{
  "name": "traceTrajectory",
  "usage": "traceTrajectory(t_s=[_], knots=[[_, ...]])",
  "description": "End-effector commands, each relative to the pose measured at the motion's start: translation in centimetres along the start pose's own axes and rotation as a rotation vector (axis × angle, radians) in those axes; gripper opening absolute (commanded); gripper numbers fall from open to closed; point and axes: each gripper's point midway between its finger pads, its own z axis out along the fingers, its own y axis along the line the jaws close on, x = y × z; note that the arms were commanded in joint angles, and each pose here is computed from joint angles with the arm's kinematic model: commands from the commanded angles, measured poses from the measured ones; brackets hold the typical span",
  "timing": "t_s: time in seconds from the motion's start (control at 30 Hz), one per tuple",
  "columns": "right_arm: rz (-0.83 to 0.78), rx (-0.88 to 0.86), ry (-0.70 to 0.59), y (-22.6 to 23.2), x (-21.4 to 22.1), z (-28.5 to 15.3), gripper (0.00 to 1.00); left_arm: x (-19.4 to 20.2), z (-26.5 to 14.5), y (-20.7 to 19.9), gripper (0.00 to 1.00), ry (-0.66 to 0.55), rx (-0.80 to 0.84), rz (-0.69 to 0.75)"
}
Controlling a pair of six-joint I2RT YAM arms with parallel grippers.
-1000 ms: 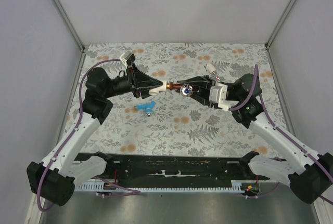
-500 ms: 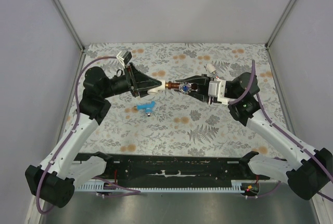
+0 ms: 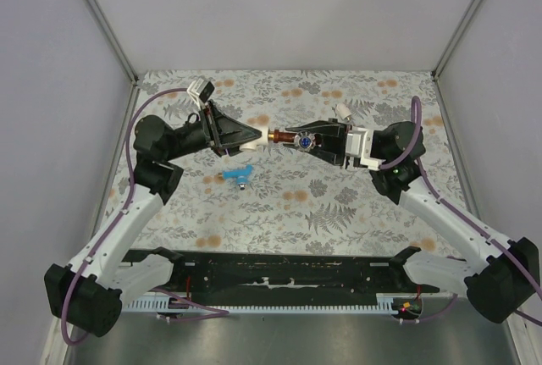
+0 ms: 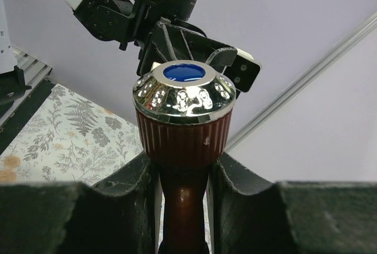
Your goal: Install the water faucets
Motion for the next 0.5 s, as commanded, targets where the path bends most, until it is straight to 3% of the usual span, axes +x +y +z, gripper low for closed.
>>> traceTrajectory(t_s=[0.0, 0.47], knots=[[0.068, -0.069, 0.021, 1.45, 0.46, 0.50, 0.00, 1.62, -0.05, -2.40, 0.02, 0.077, 0.024, 0.098], [0.104, -0.081, 0.018, 1.62, 0.67, 0.66, 0.00, 1.77, -0.11, -2.46, 0.02, 0.078, 0.004, 0.162]])
